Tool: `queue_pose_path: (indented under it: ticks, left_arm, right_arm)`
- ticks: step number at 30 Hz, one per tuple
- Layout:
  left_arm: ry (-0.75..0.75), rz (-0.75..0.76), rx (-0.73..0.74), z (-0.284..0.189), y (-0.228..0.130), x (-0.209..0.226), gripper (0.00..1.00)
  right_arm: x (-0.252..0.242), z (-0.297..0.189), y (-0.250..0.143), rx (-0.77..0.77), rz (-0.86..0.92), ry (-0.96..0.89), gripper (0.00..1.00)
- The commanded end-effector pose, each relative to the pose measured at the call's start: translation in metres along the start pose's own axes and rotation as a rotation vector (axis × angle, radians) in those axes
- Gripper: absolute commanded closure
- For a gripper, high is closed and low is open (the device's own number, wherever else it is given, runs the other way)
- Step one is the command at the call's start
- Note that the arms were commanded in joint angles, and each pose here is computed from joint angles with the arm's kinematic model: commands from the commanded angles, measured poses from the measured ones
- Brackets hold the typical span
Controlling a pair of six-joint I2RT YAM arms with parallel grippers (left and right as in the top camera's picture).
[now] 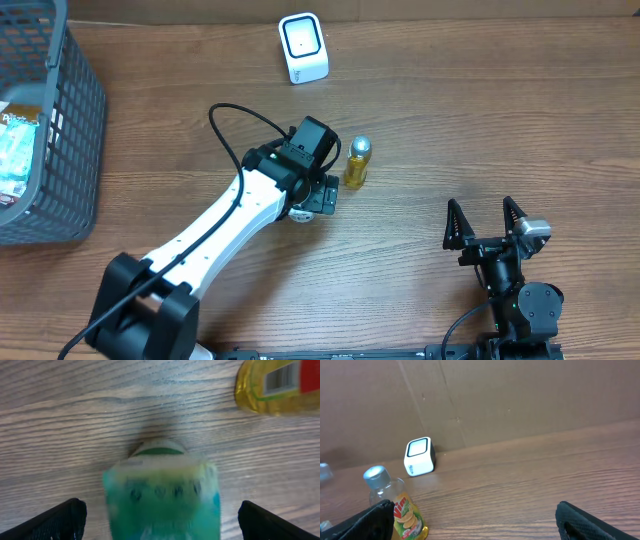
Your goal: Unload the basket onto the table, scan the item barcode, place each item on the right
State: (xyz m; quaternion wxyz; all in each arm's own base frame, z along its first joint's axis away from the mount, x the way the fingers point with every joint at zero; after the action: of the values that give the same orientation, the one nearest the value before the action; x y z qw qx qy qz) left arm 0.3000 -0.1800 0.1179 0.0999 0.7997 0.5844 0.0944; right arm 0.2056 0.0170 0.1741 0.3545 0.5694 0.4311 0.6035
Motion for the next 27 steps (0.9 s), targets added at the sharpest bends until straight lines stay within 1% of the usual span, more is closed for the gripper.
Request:
queue_pose_path:
  ticks: [1, 6, 7, 9, 10, 17, 20, 25, 27]
  left_arm:
    - [0.015, 0.011, 0.064, 0.024, -0.009, 0.001, 0.01]
    - [-0.055, 0.010, 0.114, 0.037, -0.014, -0.010, 0.00]
    - [-0.064, 0.010, 0.115, 0.037, -0.013, -0.012, 0.02]
    - [-0.071, 0.008, 0.109, 0.038, -0.012, -0.013, 0.12]
    - [-0.076, 0.006, 0.103, 0.038, -0.011, -0.014, 0.15]
    - [-0.091, -0.130, 0.105, 0.036, -0.008, -0.016, 0.13]
    - [-0.101, -0.187, 0.112, 0.036, -0.009, -0.019, 0.15]
    - [-0.107, -0.223, 0.107, 0.035, -0.009, -0.026, 0.14]
    - [-0.106, -0.226, 0.107, 0.035, -0.010, -0.029, 0.10]
  right_arm:
    - [0.001, 0.000, -0.003, 0.001, -0.004, 0.010, 0.00]
    - [0.001, 0.000, -0.003, 0.001, -0.004, 0.010, 0.00]
    - [0.001, 0.000, -0.003, 0.000, -0.004, 0.010, 0.00]
    - [0.001, 0.000, -0.003, 0.001, -0.004, 0.009, 0.00]
    - [0.001, 0.000, -0.003, 0.001, -0.004, 0.010, 0.00]
    - [0.001, 0.000, -0.003, 0.000, -0.004, 0.010, 0.00]
    - [0.001, 0.000, -0.003, 0.000, -0.004, 0.010, 0.00]
    - [0.001, 0.000, -0.003, 0.001, -0.004, 0.010, 0.00]
    - [0.001, 0.000, -0.003, 0.000, -0.004, 0.010, 0.00]
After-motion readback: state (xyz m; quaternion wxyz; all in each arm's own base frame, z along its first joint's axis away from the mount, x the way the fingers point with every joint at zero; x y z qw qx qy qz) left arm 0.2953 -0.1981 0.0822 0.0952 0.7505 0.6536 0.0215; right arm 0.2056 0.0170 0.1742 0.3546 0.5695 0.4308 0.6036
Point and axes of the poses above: each gripper's point midway between its finger pads, its own z axis out along the fingers, its own x axis along the line the jaws close on, y = z × x, the point moved 4 cm from there along -z, back along the fingers, and after that the axes turned 9 degrees about z, right-handed, at the moved point
